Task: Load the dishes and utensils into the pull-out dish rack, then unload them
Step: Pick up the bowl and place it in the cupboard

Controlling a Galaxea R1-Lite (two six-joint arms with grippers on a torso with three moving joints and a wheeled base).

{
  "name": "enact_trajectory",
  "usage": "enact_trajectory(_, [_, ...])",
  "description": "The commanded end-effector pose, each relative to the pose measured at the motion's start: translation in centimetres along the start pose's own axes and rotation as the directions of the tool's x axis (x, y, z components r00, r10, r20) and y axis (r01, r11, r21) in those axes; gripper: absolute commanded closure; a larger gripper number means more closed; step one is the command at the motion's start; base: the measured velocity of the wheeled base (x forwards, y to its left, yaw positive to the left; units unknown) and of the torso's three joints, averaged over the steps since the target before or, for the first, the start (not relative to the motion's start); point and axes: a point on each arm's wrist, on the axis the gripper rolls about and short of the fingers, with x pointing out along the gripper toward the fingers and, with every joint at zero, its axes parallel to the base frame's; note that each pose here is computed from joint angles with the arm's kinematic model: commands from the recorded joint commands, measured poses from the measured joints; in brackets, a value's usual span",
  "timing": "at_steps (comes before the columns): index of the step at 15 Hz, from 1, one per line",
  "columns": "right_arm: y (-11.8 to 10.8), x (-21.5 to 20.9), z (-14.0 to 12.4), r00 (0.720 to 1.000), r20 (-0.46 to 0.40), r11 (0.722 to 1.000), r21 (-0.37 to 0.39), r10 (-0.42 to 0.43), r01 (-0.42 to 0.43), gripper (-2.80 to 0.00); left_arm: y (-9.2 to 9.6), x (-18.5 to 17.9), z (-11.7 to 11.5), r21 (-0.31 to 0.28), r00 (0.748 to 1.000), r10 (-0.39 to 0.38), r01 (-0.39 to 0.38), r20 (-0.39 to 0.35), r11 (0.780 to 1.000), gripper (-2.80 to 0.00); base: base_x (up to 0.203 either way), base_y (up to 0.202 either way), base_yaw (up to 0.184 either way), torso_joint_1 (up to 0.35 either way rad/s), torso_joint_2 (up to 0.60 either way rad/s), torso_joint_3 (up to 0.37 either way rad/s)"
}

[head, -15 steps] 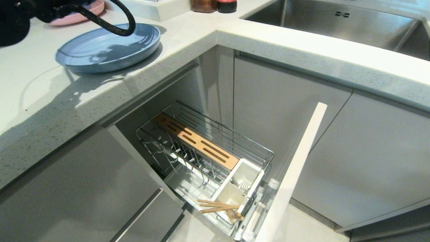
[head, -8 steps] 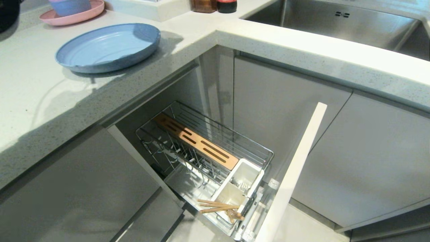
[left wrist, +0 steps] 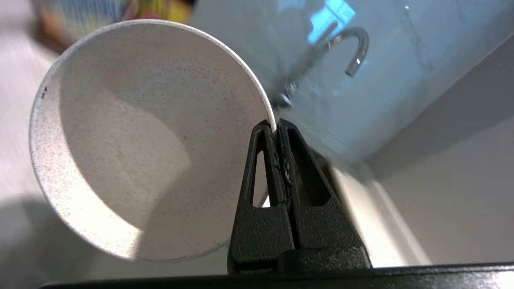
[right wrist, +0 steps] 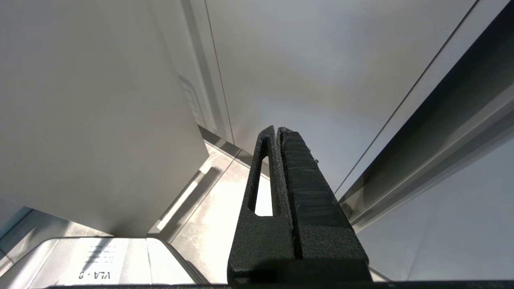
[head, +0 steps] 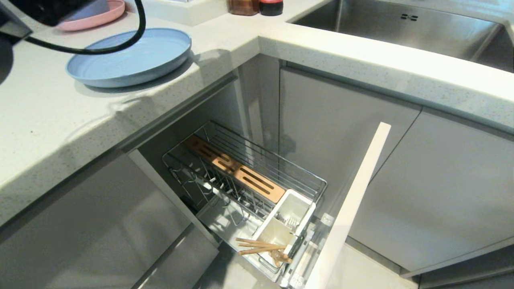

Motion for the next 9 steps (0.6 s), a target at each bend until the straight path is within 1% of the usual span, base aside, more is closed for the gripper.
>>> enact_trajectory(1, [0.0, 0.0, 0.0, 1.0, -0.002, 1.0, 0.0, 0.0, 0.0, 0.0, 0.2, -1.2, 0.7, -0.178, 0.999, 0.011, -0.019, -0.045, 0.984, 0.0, 0.0, 0.0, 0.0, 0.0, 0.0, 0.0])
enact_trajectory(2, [0.0, 0.0, 0.0, 1.0, -0.002, 1.0, 0.0, 0.0, 0.0, 0.0, 0.2, -1.5, 0.5, -0.259, 0.996, 0.017, -0.039, -0.088, 0.965, 0.0, 0.0, 0.0, 0.0, 0.0, 0.0, 0.0])
enact_trajectory(3, [0.0, 0.0, 0.0, 1.0, -0.002, 1.0, 0.0, 0.0, 0.0, 0.0, 0.1, -1.7, 0.3, -0.307, 0.993, 0.017, -0.052, -0.116, 0.95, 0.0, 0.0, 0.0, 0.0, 0.0, 0.0, 0.0])
enact_trajectory(6, [0.0, 0.0, 0.0, 1.0, -0.002, 1.0, 0.0, 0.001, -0.001, 0.0, -0.9, -2.3, -1.3, -0.407, 0.986, 0.007, -0.077, -0.169, 0.91, 0.0, 0.0, 0.0, 0.0, 0.0, 0.0, 0.0])
enact_trajectory(7, [0.0, 0.0, 0.0, 1.0, -0.002, 1.0, 0.0, 0.0, 0.0, 0.0, -1.0, -2.5, -1.8, -0.425, 0.983, 0.009, -0.088, -0.185, 0.901, 0.0, 0.0, 0.0, 0.0, 0.0, 0.0, 0.0])
enact_trajectory(9, [0.0, 0.0, 0.0, 1.0, -0.002, 1.0, 0.0, 0.0, 0.0, 0.0, -1.2, -2.7, -2.9, -0.433, 0.977, 0.023, -0.116, -0.213, 0.894, 0.0, 0.0, 0.0, 0.0, 0.0, 0.0, 0.0])
